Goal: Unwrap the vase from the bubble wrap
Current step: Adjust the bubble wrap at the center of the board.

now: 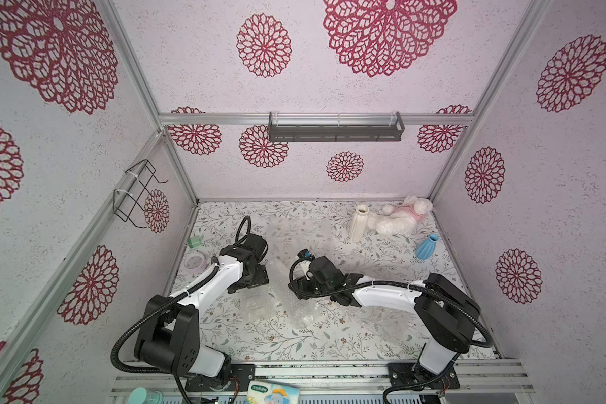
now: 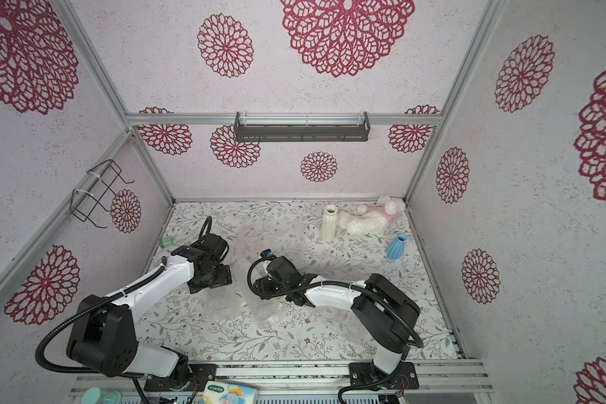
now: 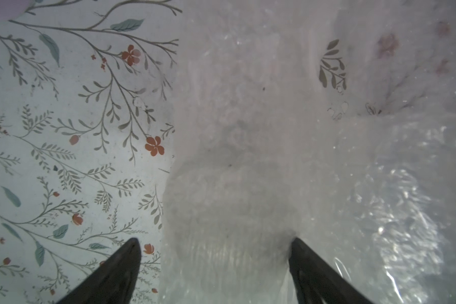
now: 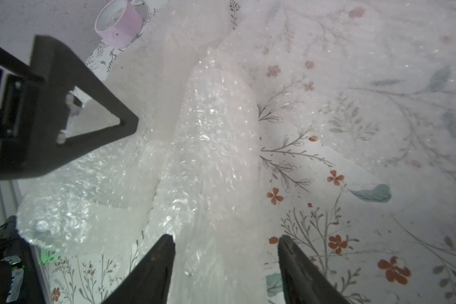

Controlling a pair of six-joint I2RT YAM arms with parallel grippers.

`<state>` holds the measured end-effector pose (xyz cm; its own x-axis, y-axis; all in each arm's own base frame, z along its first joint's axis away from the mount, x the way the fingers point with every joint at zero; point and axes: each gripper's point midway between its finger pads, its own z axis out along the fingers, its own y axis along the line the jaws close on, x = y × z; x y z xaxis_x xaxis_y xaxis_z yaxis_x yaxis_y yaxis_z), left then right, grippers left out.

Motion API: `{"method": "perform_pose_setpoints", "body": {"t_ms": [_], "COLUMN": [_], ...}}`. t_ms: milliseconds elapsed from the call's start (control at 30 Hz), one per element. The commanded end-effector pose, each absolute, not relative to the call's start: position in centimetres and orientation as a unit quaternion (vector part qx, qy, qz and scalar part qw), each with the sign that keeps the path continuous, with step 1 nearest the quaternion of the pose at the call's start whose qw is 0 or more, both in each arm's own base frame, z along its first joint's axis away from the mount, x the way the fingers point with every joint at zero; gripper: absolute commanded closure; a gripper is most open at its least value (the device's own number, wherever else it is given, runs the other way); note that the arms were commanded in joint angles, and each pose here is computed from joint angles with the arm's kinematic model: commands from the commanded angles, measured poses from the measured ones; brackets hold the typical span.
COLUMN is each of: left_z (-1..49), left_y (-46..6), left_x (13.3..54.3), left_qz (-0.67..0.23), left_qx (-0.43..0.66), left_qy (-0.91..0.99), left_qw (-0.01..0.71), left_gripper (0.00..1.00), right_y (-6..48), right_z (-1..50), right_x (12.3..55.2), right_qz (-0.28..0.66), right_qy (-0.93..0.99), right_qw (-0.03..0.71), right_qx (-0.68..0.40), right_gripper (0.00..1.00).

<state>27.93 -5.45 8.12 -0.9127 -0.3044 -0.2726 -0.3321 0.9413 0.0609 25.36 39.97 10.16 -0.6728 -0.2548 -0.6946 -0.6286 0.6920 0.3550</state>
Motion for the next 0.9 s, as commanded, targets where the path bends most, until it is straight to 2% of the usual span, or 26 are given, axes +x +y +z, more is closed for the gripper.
{"method": "perform_pose_setpoints", "body": {"t_ms": [0, 267, 433, 533, 867], "left_z": [8.2, 8.7, 9.7, 11.2, 15.9], "left_y": [-4.3, -4.1, -5.3, -6.8, -10.1], "left_x": [28.0, 28.6, 29.1, 29.6, 30.3], "left_qz": [0.054, 0.036, -0.005, -0.058, -0.128], "left_qx": [-0.184, -0.194, -0.200, -0.204, -0.182], "left_qy": [0.972, 0.968, 0.965, 0.957, 0.940], "left_qw": [0.139, 0.152, 0.172, 0.198, 0.258], "left_gripper": [0.10, 0.09, 0.06, 0.00, 0.00], "right_y": [40.3, 39.5, 38.2, 37.0, 34.3], "right_z": [10.6, 10.6, 10.9, 11.3, 14.1], "right_x": [25.1, 23.6, 22.6, 22.4, 22.1], "right_qz": [0.284, 0.283, 0.276, 0.274, 0.280], "right_qy": [0.863, 0.864, 0.865, 0.864, 0.839], "right_qw": [0.325, 0.329, 0.342, 0.359, 0.433], "right_qx": [-0.264, -0.255, -0.240, -0.222, -0.176], "right_gripper": [0.36, 0.38, 0.39, 0.40, 0.41]}}
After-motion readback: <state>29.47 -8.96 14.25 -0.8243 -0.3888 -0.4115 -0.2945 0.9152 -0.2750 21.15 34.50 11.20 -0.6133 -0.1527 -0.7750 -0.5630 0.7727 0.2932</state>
